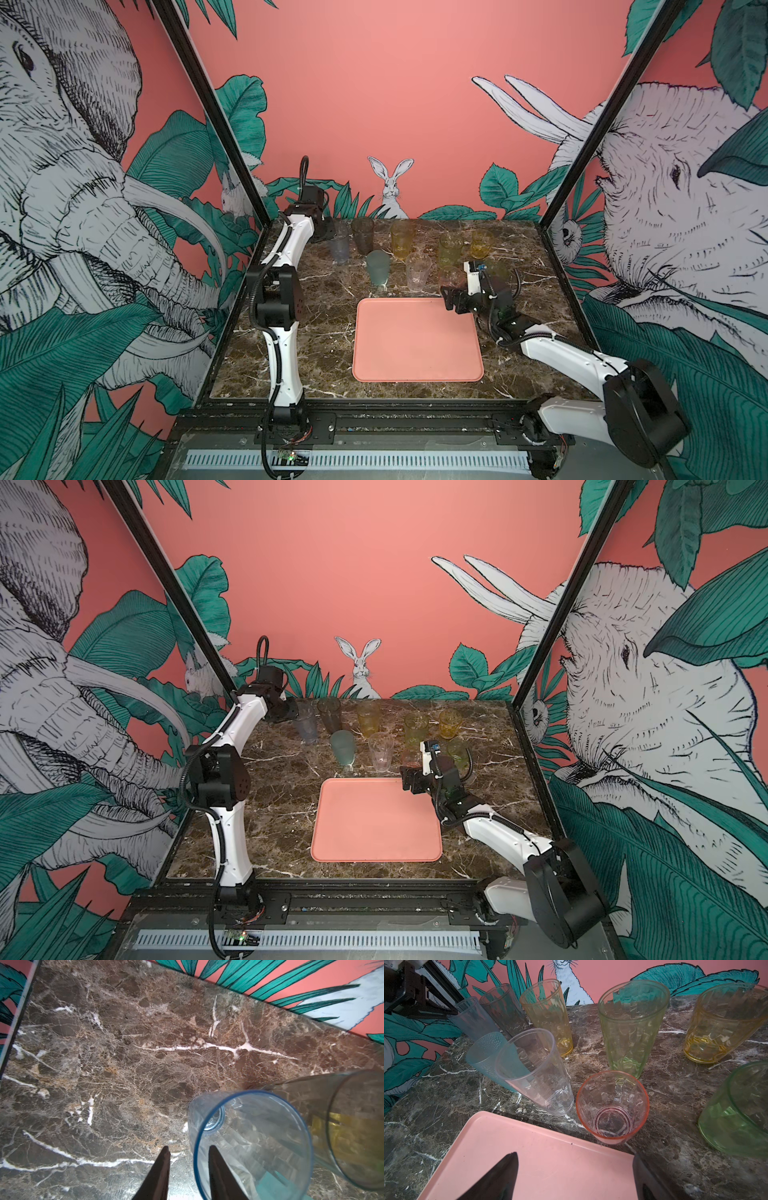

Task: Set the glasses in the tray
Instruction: 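Lower the left gripper over the clear blue-rimmed cup's rim, then close the left gripper on the blue-rimmed cup's rim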

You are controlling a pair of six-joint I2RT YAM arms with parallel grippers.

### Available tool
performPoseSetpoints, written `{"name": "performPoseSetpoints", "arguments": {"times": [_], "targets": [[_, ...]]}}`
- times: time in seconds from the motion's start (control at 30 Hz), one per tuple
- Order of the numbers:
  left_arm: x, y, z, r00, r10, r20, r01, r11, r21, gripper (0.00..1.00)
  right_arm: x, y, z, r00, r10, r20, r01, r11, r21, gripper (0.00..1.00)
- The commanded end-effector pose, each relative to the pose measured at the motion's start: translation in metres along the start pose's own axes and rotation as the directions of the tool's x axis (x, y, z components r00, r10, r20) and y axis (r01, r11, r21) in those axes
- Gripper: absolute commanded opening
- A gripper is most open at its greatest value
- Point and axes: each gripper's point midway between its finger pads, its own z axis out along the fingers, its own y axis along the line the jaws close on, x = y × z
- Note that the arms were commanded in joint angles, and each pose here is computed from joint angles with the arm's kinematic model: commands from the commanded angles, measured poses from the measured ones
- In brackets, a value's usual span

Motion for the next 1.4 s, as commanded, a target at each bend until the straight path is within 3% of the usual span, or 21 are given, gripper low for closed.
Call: {"name": "performPoseSetpoints", "arguments": {"times": [0.0,0.8,1.03,1.37], "targets": [[-0.001,-0.003,-0.008,1.0,0.008,-0.009,-0.008,1.0,0.004,0.3,-0.018,0.005,0.001,0.999,0.008,0.044,-0.008,1.0,-0.015,0.88],[-0.003,-0.001,-0.019,1.0,0.008,-0.009,-0.008,1.0,-0.006,0.05,-0.016,0.003,0.003,1.0,0.015,0.023,-0.015,1.0,0.004,0.88],[0.0,-0.011,-0.044,0.999,0.035,-0.014,-0.034,0.998,0.057,0.0,-0.017,0.003,0.001,1.0,0.016,0.025,-0.016,1.0,0.004,0.89],[0.019,0.007,-0.102,0.997,0.064,-0.037,-0.064,0.998,-0.005,0.0,-0.018,0.003,0.0,0.999,0.017,0.027,-0.017,1.0,0.005,0.89]]}}
